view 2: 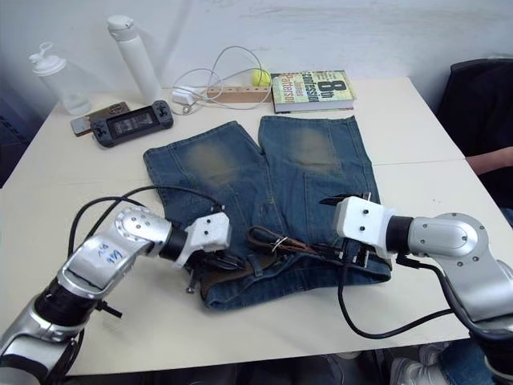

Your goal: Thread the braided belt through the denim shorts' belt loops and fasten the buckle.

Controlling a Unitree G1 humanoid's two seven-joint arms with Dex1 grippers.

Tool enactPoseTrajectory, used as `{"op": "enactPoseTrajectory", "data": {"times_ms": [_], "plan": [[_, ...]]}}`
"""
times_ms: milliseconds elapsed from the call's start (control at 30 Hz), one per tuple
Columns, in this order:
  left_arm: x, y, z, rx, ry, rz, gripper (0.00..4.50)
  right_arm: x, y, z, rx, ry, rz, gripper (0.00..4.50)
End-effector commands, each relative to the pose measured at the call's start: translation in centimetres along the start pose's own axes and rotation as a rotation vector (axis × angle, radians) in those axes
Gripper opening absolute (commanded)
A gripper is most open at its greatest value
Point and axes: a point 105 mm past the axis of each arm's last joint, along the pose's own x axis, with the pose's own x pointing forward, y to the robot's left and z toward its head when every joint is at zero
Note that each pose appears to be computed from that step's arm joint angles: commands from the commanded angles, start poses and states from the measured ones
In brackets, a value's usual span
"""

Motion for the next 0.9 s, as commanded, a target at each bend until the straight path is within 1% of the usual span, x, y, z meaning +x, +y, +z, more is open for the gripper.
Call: {"op": "enactPoseTrajectory", "data": {"times_ms": [33, 67, 133, 200, 367, 533, 667, 900], "plan": [[0.9, -0.9, -2.0, 0.066, 0.098, 0.004, 0.07, 0.3, 0.2, 0.6, -0.031, -0.011, 0.003, 4.5], [1.1, -1.0, -3.1, 0.063, 0.125, 0.008, 0.07, 0.6, 0.5, 0.6, -0.033, -0.015, 0.013, 4.5], [1.4, -1.1, -3.7, 0.018, 0.107, 0.019, 0.07, 1.2, 0.9, 0.6, -0.027, -0.022, 0.021, 4.5], [1.5, -1.1, -3.6, -0.003, 0.08, 0.027, 0.07, 1.8, 1.0, 0.3, -0.019, -0.023, 0.006, 4.5], [1.4, -0.6, -2.9, -0.009, 0.051, 0.047, 0.07, 2.9, 1.6, -0.5, -0.001, -0.019, -0.004, 4.5], [1.2, -0.4, -2.4, -0.013, 0.042, 0.049, 0.07, 3.7, 1.3, -0.6, 0.033, -0.033, -0.042, 4.5], [1.0, -0.3, -2.4, -0.012, 0.051, 0.053, 0.07, 4.0, 0.9, -0.1, 0.077, -0.065, -0.063, 4.5], [0.9, -0.1, -2.3, -0.022, 0.047, 0.065, 0.07, 4.8, 1.8, -0.7, 0.076, -0.029, -0.042, 4.5]]}}
